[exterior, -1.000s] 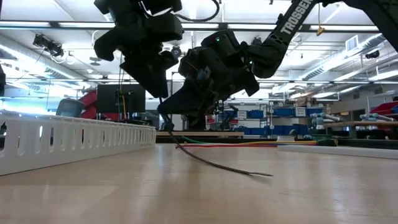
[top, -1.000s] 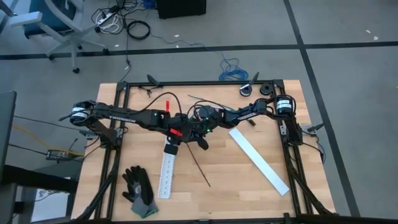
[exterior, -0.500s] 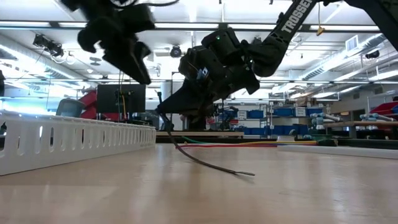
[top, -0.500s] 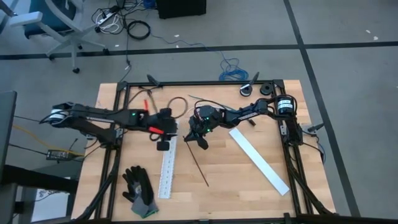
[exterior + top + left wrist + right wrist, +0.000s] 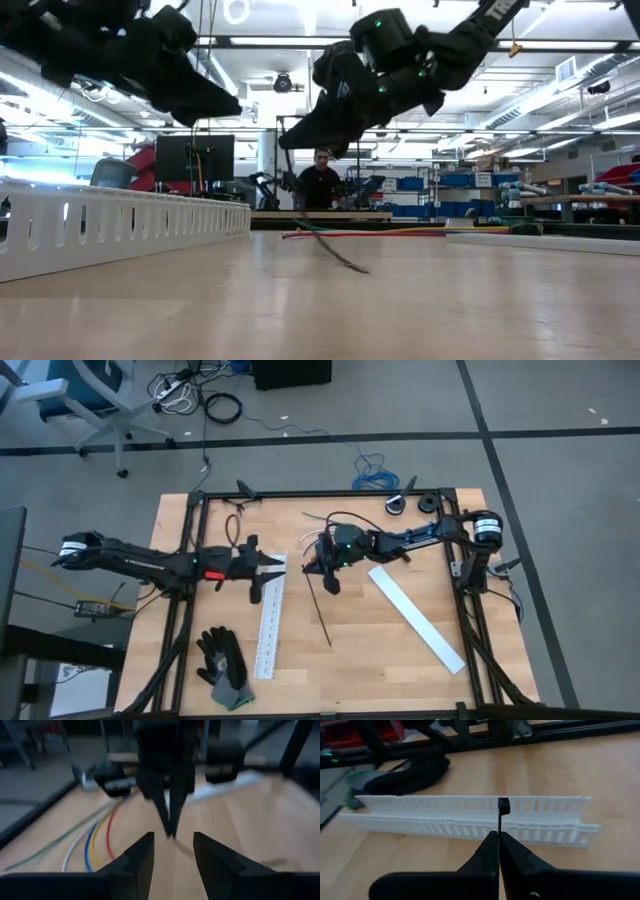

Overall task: Ziptie cables
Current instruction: Insert the black zip tie into the locking head

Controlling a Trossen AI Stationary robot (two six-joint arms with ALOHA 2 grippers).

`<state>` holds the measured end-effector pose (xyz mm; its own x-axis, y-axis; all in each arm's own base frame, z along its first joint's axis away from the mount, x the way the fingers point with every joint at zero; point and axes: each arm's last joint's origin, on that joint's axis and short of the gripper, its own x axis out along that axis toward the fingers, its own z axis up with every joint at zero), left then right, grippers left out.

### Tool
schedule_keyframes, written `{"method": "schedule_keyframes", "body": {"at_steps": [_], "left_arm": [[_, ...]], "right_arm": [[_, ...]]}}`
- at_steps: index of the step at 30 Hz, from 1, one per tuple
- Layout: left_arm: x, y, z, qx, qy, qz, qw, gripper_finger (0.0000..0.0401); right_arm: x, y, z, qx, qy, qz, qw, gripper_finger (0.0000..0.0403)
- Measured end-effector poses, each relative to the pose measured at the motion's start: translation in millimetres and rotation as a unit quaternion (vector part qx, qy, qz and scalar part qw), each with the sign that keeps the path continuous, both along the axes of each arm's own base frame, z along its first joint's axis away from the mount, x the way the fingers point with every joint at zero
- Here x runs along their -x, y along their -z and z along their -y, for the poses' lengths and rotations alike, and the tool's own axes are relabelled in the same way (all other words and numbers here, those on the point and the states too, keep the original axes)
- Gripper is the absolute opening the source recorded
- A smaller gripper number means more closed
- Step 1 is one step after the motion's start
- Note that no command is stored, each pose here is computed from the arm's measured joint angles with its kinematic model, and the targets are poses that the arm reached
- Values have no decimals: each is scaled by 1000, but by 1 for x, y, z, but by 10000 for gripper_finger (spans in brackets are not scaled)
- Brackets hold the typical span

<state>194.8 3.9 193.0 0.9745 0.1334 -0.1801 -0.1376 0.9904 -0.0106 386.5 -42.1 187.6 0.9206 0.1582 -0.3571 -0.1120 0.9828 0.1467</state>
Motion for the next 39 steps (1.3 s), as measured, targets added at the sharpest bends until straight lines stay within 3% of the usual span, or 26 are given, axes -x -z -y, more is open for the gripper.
{"method": "schedule_keyframes", "body": {"at_steps": [5, 11, 19, 30, 39], "left_arm": [[0, 12, -1, 17, -21, 66, 997, 147], [-13, 28, -2, 35, -36, 34, 998, 147], [-25, 32, -2, 31, -33, 80, 996, 147], [-45, 35, -1, 34, -18, 72, 997, 147], [-47, 34, -1, 33, -18, 74, 997, 131]], "right_arm": [[-2, -3, -3, 26, 20, 24, 999, 0], [-6, -6, -4, 34, 20, 60, 997, 0], [-6, -6, -4, 30, 9, 61, 998, 0], [-6, -6, -4, 27, 7, 63, 998, 0], [-6, -6, -5, 23, -1, 61, 998, 0]]}}
